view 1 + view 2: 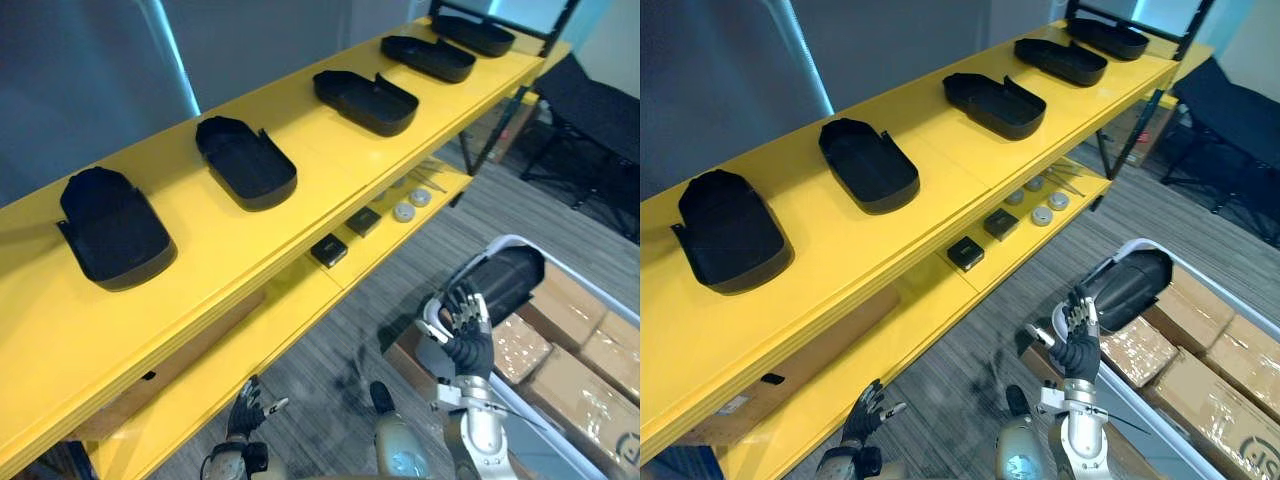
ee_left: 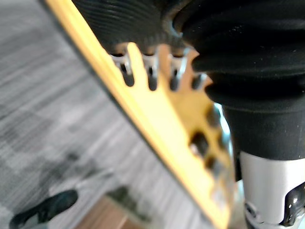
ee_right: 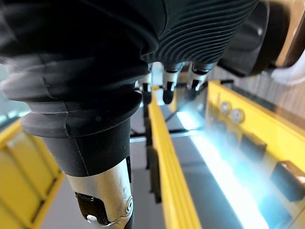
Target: Walk over and take plastic housings, then place them on the shelf
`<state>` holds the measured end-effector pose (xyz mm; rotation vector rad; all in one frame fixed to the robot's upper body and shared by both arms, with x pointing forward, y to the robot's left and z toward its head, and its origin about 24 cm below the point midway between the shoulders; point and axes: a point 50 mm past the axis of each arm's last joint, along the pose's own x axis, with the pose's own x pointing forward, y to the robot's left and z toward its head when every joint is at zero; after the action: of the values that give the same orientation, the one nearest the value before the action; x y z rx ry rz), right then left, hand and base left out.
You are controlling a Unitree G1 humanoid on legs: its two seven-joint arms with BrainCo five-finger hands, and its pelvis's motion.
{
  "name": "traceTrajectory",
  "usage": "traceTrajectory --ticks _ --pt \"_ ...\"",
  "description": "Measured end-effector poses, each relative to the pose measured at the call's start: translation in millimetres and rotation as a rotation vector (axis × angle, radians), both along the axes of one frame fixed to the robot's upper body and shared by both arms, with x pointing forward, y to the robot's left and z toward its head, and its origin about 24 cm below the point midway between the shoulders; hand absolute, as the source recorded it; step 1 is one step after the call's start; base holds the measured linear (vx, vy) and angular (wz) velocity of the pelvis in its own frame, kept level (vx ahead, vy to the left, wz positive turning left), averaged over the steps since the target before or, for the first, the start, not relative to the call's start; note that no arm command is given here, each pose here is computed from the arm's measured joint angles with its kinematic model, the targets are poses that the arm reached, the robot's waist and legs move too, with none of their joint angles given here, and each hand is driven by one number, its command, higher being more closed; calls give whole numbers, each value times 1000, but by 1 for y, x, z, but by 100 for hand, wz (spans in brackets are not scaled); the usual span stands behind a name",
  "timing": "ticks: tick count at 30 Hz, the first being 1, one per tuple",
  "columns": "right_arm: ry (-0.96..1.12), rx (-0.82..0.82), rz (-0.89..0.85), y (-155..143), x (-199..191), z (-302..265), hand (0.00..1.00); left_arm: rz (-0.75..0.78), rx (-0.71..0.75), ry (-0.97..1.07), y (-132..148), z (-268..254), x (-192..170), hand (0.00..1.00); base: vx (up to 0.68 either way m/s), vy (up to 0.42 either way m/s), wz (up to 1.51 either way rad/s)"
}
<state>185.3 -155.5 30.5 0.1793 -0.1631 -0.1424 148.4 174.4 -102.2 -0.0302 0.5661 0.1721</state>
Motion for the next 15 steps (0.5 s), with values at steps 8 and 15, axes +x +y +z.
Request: traceTrajectory --ticks 8,15 --pt "-15 14 100 42 17 1 0 74 114 140 39 -14 -23 0 -106 -46 -56" --pt "116 -28 79 28 0 -21 0 52 35 75 5 -13 -7 0 26 -326 -49"
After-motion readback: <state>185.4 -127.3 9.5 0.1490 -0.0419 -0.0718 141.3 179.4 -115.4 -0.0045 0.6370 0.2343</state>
